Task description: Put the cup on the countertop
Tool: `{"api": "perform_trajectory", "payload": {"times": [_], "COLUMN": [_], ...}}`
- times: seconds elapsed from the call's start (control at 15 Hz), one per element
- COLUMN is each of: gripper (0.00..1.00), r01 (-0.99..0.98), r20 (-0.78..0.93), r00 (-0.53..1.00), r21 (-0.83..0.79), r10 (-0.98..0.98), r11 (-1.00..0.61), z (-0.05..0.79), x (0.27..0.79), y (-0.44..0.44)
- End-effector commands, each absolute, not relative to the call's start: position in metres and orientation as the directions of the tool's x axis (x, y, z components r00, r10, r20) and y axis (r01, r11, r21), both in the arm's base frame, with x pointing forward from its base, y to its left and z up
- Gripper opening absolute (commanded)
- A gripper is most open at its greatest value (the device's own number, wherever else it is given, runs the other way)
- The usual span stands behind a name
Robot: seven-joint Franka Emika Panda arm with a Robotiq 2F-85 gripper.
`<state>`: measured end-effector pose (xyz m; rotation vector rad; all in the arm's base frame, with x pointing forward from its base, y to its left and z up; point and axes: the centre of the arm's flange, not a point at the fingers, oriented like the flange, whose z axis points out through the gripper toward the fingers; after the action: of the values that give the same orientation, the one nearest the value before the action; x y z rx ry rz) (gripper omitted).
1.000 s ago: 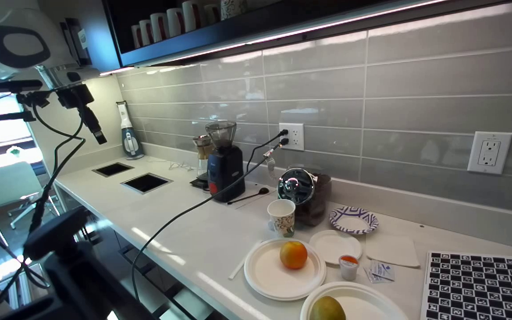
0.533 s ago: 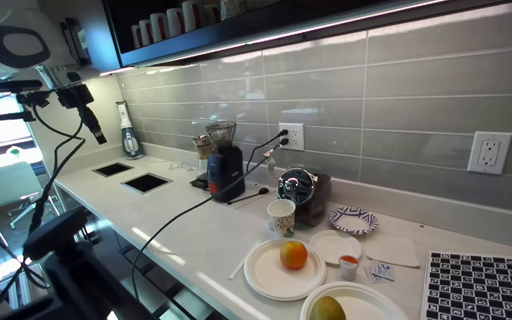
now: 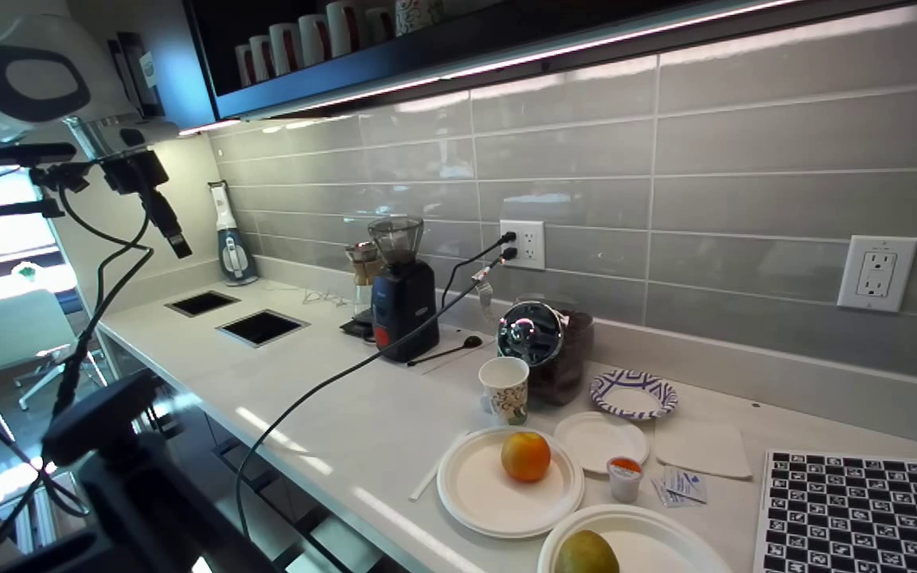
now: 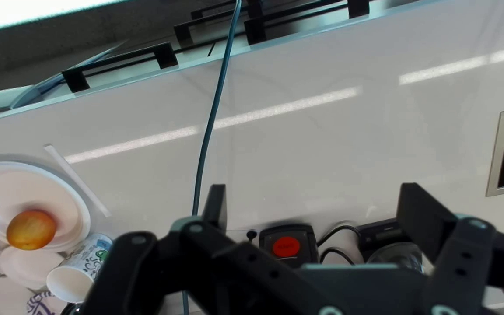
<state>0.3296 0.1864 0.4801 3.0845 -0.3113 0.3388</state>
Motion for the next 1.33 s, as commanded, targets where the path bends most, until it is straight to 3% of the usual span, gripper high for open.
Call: {"api": "perform_trajectory", "payload": {"times": [0.0,0.4,1.0,1.07,1.27], "gripper": [1.0,1.0,1.0,1.0,1.0], "r01": [-0.267,-0.399,-0.289,-0.314,-0.313], "r20": [0.25,0.41,0.693,0.663,0.662], "r00": [0.933,0.832,0.712,0.728,0.728], "r21": [-0.003,-0.027,0.141,0.095,0.095], "r10": [-0.259,-0.374,-0.114,-0.176,-0.175], "r11": [-0.964,-0.917,-0.947,-0.945,-0.945], "z": [0.494,0.566,0.688,0.669,0.671], "x": [0.334,0.339,0.38,0.356,0.36], "y": [0.157,0.08,0.011,0.022,0.019]}}
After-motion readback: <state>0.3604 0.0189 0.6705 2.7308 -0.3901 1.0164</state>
